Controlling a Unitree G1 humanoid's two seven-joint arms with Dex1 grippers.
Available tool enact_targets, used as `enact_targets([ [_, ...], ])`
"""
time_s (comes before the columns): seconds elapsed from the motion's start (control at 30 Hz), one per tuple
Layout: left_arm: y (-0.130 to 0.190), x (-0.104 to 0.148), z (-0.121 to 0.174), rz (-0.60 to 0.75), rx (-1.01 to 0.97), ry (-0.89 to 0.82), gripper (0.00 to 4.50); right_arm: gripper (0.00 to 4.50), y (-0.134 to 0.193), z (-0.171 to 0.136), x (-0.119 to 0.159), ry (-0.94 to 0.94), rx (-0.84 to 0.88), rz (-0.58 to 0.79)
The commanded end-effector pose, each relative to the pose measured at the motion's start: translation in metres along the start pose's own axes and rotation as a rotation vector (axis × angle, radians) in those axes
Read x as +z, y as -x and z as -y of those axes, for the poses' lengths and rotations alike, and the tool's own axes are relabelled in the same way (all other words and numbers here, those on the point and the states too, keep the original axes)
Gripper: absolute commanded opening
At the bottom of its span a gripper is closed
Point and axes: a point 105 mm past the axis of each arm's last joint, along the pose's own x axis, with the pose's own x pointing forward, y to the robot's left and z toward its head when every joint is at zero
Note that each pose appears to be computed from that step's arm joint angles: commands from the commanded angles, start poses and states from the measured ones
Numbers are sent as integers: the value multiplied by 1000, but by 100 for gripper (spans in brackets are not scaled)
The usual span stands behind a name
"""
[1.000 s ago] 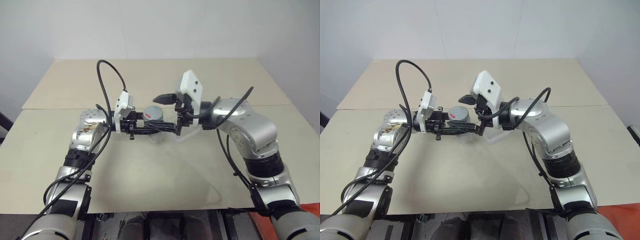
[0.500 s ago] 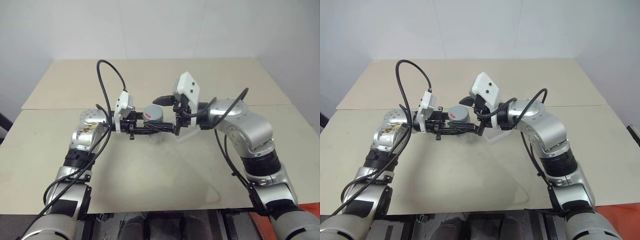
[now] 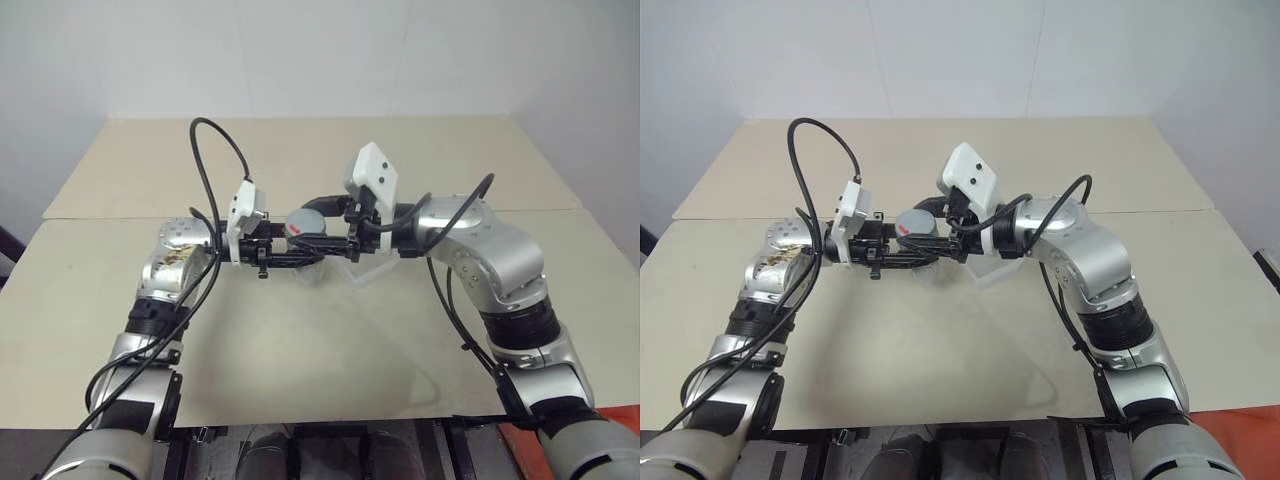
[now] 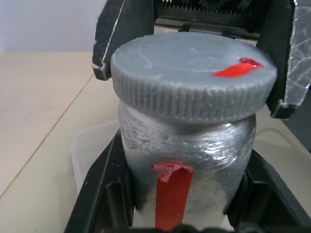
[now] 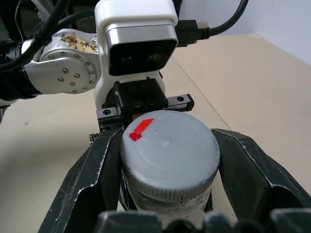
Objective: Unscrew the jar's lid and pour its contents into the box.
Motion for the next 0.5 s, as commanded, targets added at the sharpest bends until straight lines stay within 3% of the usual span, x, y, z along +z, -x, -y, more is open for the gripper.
enact_targets([
  [0.03, 0, -6, 12, -33, -55, -15, 193, 276, 26, 24, 32, 37, -86, 75],
  [0.2, 1, -14, 17, -56, -65, -4, 193, 276, 53, 39, 44, -10, -130, 121],
  [0.33, 3, -11, 14, -43, -40, -8, 193, 276, 82, 55, 35, -16, -263, 115],
  [0.5, 10, 0, 3, -7, 31, -30, 193, 276, 129, 69, -17, 20, -514, -10],
])
